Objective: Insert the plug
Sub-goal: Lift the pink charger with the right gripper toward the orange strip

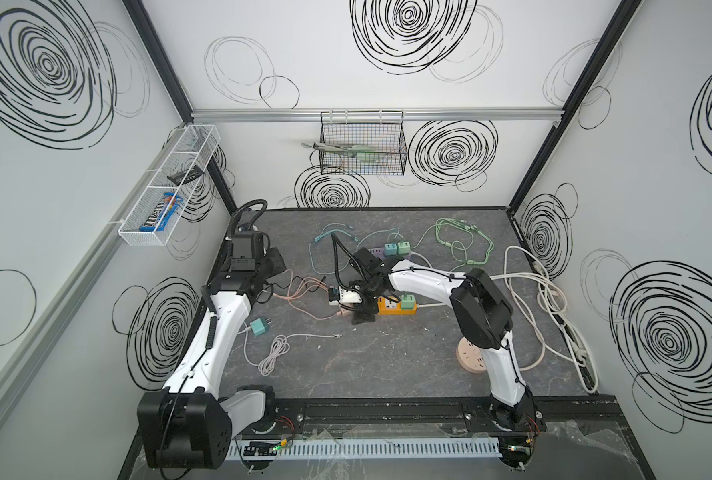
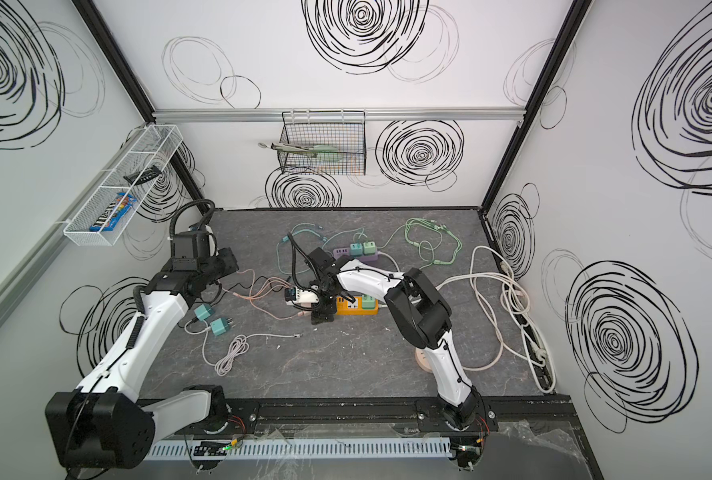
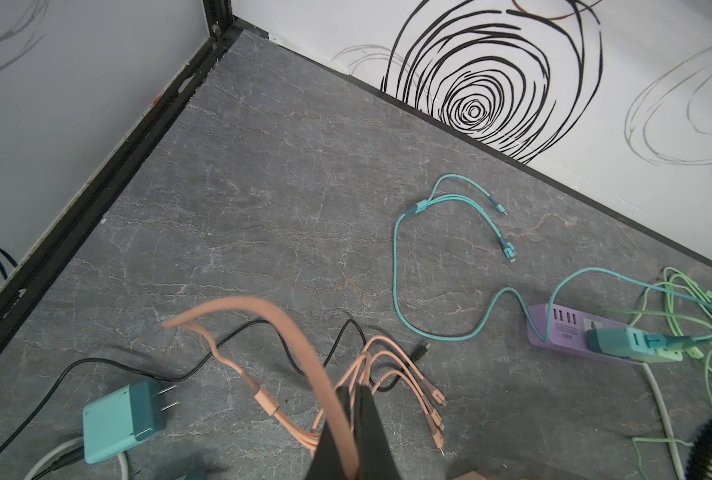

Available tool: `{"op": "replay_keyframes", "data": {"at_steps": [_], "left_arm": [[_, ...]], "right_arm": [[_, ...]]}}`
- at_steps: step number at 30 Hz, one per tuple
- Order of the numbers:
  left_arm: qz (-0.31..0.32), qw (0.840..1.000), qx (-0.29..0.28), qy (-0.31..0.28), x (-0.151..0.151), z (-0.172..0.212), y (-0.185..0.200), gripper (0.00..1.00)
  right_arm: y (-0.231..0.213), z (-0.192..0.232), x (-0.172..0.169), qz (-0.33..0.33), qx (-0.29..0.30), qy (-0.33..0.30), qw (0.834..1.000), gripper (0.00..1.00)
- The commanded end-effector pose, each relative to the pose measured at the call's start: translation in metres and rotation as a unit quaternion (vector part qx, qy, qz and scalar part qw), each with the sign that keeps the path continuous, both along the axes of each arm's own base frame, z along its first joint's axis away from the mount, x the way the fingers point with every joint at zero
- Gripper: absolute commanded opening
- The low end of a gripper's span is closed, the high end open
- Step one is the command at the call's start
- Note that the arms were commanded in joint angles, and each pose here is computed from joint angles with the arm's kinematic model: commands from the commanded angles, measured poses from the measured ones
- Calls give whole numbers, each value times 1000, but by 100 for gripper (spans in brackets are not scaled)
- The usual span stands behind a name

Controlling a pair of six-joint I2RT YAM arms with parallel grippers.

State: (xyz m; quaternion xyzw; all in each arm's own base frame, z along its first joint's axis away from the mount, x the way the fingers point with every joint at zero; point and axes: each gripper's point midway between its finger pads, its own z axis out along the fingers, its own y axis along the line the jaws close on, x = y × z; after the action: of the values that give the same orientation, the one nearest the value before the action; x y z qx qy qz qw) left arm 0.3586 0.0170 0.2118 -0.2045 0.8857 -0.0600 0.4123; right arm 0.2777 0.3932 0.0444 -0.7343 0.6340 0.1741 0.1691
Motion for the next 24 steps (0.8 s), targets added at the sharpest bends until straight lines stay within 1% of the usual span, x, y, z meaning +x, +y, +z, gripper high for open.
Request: {"op": "replay_keyframes", "data": {"at_steps": [1, 3, 6, 9, 12, 15, 20, 24], "left_arm": [[-9, 1000, 3, -25, 5, 14, -3, 0], [-11, 1000, 2, -24, 4, 13, -4, 0], [-12, 1000, 3, -22, 3, 11, -4, 0], [-11, 1000, 5, -21, 1, 11, -3, 0], [-10, 1000, 8, -21, 1, 11, -2, 0], [-10, 1000, 11, -20, 0, 11, -1, 0], [-11, 1000, 11, -19, 0, 10, -2, 0], [-13, 1000, 9, -16, 1, 8, -3, 0]], "right_arm": [[-9, -4, 6, -26, -18, 0, 999, 88], [-10, -5, 15, -33, -25, -15, 999, 89], [-6, 5, 25, -32, -20, -36, 999, 91], [-1, 19, 25, -17, -9, -37, 999, 94], [2, 30, 20, -1, 11, -39, 999, 94], [2, 32, 26, 0, 23, -67, 997, 94], [-5, 24, 43, 0, -7, -81, 997, 94], [-7, 6, 49, 17, -34, -77, 996, 94]]}}
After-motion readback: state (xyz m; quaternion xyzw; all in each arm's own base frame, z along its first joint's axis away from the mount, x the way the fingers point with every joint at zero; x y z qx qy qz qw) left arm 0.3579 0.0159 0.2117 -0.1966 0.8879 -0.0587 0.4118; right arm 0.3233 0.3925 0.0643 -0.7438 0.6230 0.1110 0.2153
